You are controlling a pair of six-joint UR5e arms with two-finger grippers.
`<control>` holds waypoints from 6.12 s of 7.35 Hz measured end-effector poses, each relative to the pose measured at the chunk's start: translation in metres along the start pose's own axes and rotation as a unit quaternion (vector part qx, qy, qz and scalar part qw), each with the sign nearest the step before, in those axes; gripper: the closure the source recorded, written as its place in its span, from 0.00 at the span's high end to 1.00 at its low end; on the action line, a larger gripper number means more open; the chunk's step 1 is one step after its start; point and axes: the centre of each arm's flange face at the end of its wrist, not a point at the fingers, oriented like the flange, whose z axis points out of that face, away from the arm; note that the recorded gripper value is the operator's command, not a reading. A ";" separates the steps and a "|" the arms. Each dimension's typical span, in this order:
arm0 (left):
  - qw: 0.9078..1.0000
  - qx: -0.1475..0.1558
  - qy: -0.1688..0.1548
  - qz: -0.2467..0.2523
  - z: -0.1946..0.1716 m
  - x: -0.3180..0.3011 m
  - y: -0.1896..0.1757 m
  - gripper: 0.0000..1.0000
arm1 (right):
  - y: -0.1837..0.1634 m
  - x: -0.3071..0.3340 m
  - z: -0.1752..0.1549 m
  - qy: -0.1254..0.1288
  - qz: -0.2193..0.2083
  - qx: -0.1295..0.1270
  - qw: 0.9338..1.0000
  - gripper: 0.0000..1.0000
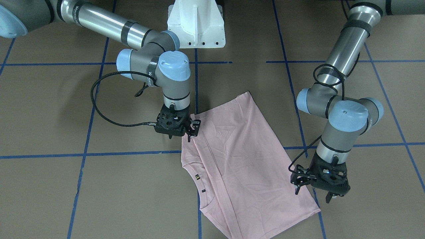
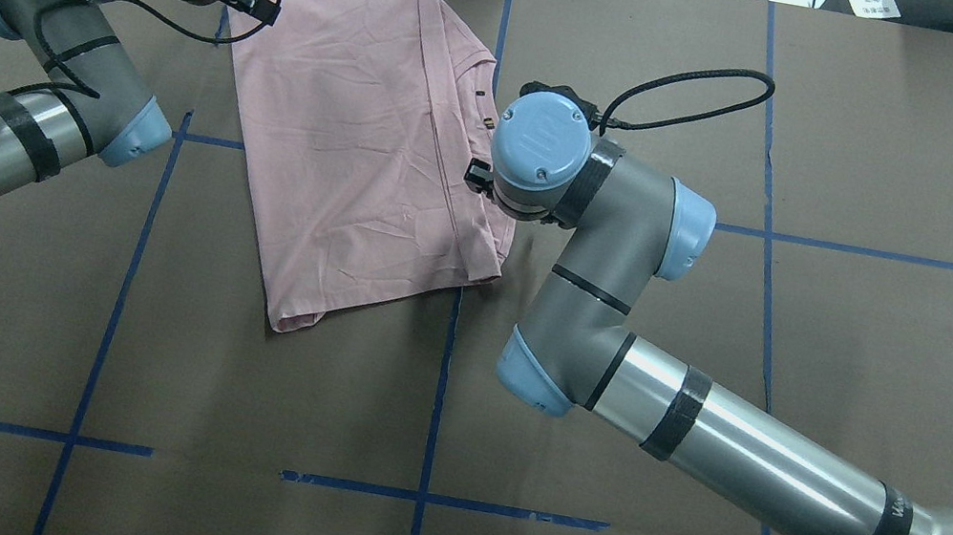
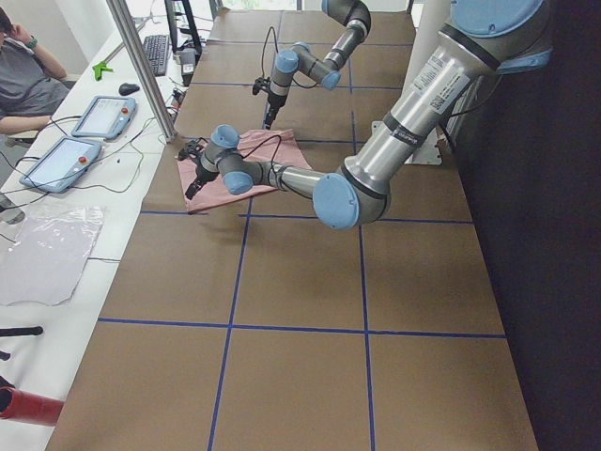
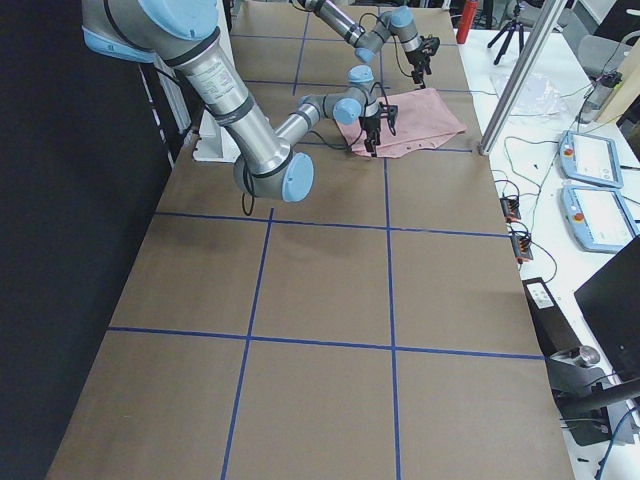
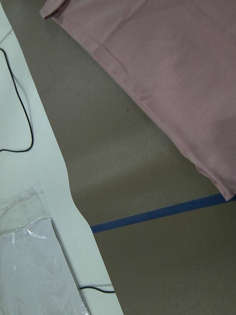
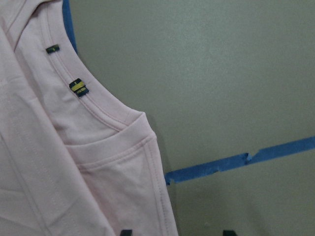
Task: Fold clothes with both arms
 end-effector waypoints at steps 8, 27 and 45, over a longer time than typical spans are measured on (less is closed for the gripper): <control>1.000 -0.002 0.000 0.001 0.002 0.001 0.005 1.00 | 0.035 -0.008 0.011 0.005 -0.009 -0.014 1.000 0.00; 0.969 -0.086 0.158 -0.166 -0.198 0.201 0.157 1.00 | 0.235 0.120 -0.081 -0.048 -0.041 0.024 0.998 0.00; 0.950 -0.210 0.109 -0.205 -0.210 0.319 0.326 0.27 | 0.227 0.121 -0.082 -0.048 -0.037 0.029 0.998 0.00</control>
